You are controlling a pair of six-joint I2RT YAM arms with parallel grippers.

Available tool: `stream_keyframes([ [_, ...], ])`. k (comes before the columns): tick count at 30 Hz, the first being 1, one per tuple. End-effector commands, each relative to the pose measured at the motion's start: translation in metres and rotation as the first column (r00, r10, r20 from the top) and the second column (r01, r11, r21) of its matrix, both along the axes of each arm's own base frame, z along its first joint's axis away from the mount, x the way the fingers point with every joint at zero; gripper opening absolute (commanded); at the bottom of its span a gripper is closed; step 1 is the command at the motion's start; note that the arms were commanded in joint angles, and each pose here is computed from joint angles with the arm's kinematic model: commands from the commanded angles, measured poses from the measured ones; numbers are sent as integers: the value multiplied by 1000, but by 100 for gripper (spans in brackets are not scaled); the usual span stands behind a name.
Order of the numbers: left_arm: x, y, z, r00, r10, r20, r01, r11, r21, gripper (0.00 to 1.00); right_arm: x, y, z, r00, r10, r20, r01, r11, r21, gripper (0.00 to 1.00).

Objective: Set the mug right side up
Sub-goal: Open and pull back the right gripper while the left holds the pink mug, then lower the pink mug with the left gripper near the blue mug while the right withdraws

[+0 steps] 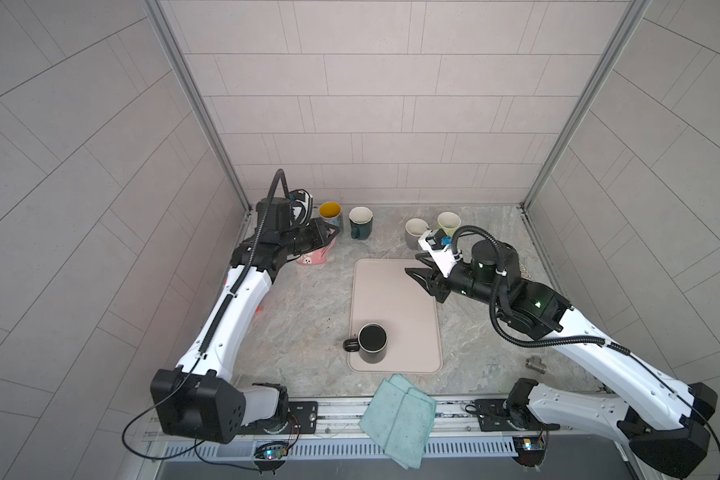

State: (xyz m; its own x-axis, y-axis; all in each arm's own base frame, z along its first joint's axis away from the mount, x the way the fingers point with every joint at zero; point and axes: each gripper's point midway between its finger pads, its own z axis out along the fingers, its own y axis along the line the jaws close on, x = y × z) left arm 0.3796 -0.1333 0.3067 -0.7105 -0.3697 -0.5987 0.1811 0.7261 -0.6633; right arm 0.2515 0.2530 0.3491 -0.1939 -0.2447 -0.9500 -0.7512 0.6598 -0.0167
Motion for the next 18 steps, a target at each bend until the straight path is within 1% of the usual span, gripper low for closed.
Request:
stream_keyframes([
  [1,38,31,13,976,136,172,-157,981,113,0,0,-8,13,999,-32,33,31,998,51,44],
  [3,54,42,0,965,191,178,-214,970,115,0,0,-11,12,999,-38,32,36,998,59,44],
  [5,72,54,-8,949,247,197,-267,960,85,0,0,-11,10,999,-37,29,35,997,63,44],
  [9,100,79,-25,898,356,259,-384,921,63,0,-1,-15,7,999,-49,24,47,996,77,44],
  [11,109,85,-32,877,385,287,-418,907,62,0,-1,-17,5,998,-54,20,52,995,80,44],
  [15,125,94,-43,852,408,328,-458,884,92,0,0,-21,3,997,-71,12,70,995,78,44],
  [18,132,100,-45,821,433,372,-493,866,81,0,2,-25,0,996,-85,7,84,994,70,44],
])
